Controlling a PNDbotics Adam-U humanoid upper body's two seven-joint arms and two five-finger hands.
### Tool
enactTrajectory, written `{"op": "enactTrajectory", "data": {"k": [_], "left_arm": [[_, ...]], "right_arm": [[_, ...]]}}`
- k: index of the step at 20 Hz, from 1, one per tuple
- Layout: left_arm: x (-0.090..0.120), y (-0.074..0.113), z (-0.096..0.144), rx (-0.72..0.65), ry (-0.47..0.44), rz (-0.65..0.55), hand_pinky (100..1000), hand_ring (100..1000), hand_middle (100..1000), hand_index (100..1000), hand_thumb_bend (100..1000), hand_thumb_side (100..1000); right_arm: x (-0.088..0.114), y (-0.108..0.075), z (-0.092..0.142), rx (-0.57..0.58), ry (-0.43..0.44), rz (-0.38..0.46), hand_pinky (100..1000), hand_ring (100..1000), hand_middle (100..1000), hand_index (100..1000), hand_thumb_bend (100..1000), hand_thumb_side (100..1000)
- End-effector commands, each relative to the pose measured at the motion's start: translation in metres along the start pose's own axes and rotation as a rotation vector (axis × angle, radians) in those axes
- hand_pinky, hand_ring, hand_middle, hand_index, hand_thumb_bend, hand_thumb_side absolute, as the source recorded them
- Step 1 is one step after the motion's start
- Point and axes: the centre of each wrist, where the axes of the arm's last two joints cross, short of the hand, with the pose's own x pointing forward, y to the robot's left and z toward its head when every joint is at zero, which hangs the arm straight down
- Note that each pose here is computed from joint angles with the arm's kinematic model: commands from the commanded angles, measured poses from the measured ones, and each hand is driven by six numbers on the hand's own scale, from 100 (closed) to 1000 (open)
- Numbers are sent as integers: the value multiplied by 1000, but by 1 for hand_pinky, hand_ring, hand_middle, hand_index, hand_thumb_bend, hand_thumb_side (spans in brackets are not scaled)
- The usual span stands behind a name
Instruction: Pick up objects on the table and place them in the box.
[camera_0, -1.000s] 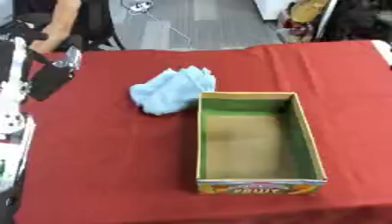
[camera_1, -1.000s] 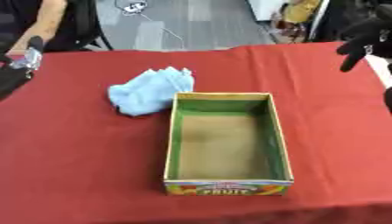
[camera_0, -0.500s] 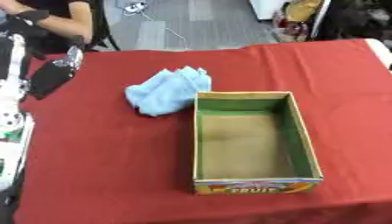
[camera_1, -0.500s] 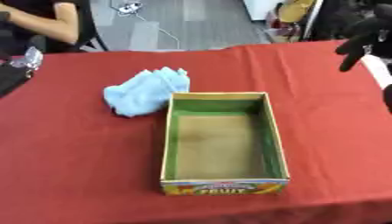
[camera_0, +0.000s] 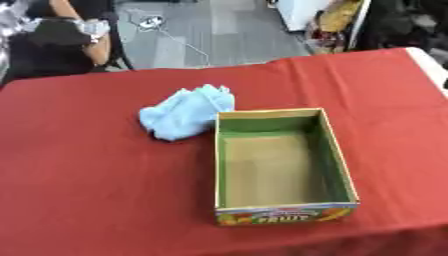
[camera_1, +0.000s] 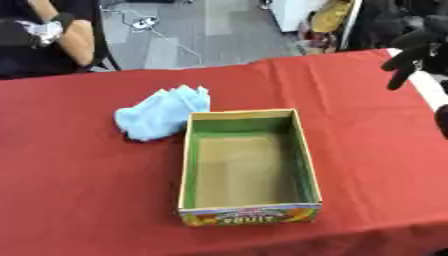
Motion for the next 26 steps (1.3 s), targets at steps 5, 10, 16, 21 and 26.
{"op": "enactTrajectory", "data": {"k": [5, 10, 16, 21, 26], "left_arm": [[-14, -8, -65, -274, 61, -53, 643, 715, 912, 983, 732, 726], [-8, -62, -111, -389, 168, 13, 610, 681, 908, 973, 699, 755], [5, -138, -129, -449, 340, 19, 585, 654, 899, 964, 721, 766], [9, -168, -128, -463, 386, 23, 557, 618, 896, 961, 722, 778], [21, -179, -127, -476, 307, 38, 548, 587, 885, 951, 734, 790]], "right_arm": [[5, -5, -4, 35, -22, 17, 493, 668, 759, 946, 353, 637], [5, -2, -6, 44, -35, 3, 493, 668, 760, 946, 352, 637], [4, 0, -10, 52, -52, -15, 492, 668, 760, 947, 349, 637], [4, 1, -12, 53, -63, -21, 494, 669, 760, 946, 349, 636], [4, 0, -12, 54, -67, -21, 494, 669, 760, 946, 348, 636]]}}
